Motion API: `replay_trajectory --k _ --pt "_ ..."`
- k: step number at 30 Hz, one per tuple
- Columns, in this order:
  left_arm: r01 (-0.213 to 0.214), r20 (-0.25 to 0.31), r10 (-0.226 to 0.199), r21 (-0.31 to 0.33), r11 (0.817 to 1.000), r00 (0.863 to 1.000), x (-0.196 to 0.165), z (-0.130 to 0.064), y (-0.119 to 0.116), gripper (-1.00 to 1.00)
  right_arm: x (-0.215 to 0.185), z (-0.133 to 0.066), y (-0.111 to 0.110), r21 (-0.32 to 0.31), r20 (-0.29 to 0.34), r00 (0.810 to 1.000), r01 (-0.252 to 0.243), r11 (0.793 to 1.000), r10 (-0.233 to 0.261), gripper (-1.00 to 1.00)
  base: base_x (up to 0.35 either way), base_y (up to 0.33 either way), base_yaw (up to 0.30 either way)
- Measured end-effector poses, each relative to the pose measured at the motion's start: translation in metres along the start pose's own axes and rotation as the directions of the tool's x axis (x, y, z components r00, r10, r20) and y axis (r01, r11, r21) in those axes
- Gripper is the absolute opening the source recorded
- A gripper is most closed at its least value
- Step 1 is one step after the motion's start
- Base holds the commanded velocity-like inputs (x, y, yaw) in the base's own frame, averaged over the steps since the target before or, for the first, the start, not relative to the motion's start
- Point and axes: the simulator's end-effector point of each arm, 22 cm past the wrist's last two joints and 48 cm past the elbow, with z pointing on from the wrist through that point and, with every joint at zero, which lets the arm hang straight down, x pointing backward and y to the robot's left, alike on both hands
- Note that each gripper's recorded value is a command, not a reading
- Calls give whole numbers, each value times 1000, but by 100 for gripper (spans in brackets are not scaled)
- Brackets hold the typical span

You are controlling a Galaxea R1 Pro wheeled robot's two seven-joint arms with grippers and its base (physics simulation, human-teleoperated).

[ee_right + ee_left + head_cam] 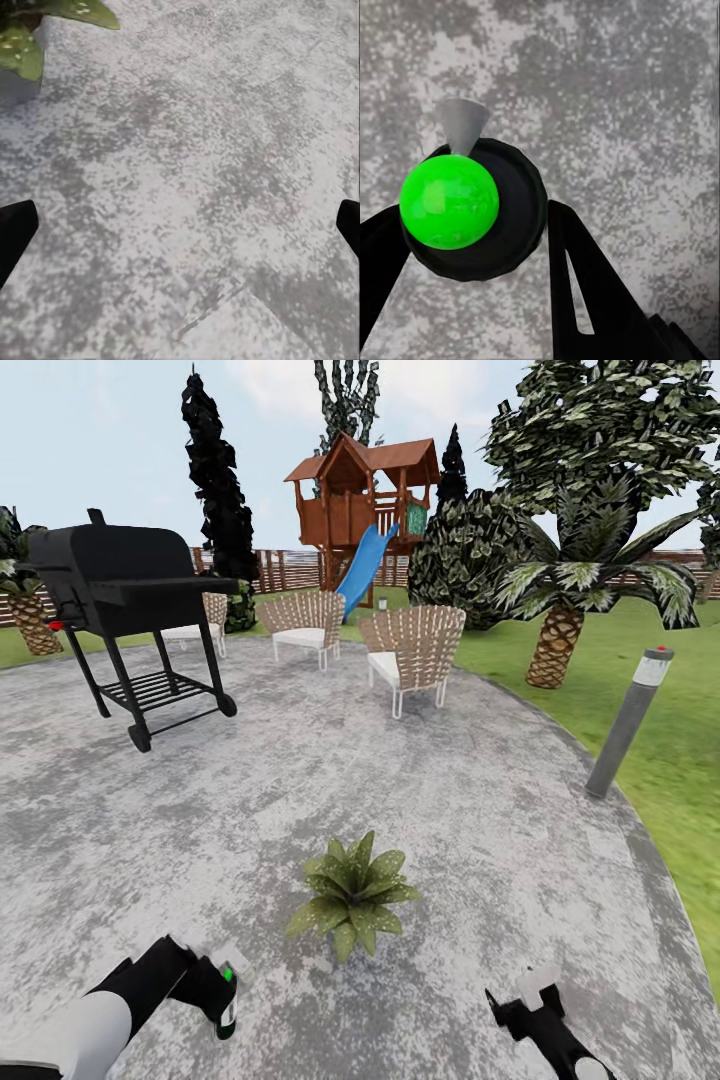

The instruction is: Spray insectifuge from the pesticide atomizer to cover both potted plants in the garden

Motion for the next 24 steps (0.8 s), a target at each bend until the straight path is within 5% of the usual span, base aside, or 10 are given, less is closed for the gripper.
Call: replay_trajectory --k 3,6,8,9,11,16,17,19,20,24 --pt "-49 32 48 5 999 998 -7 0 -2 -100 -41 4 28 -159 85 994 82 984 -69 100 0 0 0" --pt "-107 42 104 96 990 994 -11 -1 -23 -100 -58 -6 90 -396 143 975 214 893 -170 100 0 0 0" --pt "-217 51 211 173 961 976 -10 -3 -43 -100 -80 -7 102 -439 197 956 284 852 -218 100 0 0 0" --pt "-233 49 227 181 956 973 -9 -3 -45 -100 -84 -6 103 -442 202 952 297 846 -228 100 0 0 0" --pt "-303 12 306 197 933 952 -3 1 -54 -100 -79 -9 133 -545 145 957 288 787 -249 100 0 0 0" --pt "-325 13 329 208 923 944 -7 4 -64 -100 -83 -19 185 -621 184 934 353 700 -307 100 0 0 0" --pt "-327 13 332 210 921 943 -7 5 -66 -100 -85 -21 194 -632 195 929 364 684 -315 -100 0 0 0" --pt "-361 -4 371 219 907 929 -4 7 -72 -100 -89 -23 207 -643 209 924 376 667 -319 -100 0 0 0" --pt "-406 -22 422 232 884 906 -2 11 -81 -100 -90 -24 211 -647 215 923 379 662 -319 -100 0 0 0" --pt "-429 -5 444 253 867 896 -12 16 -102 -100 -99 -27 231 -661 230 926 374 651 -298 -100 0 0 0"
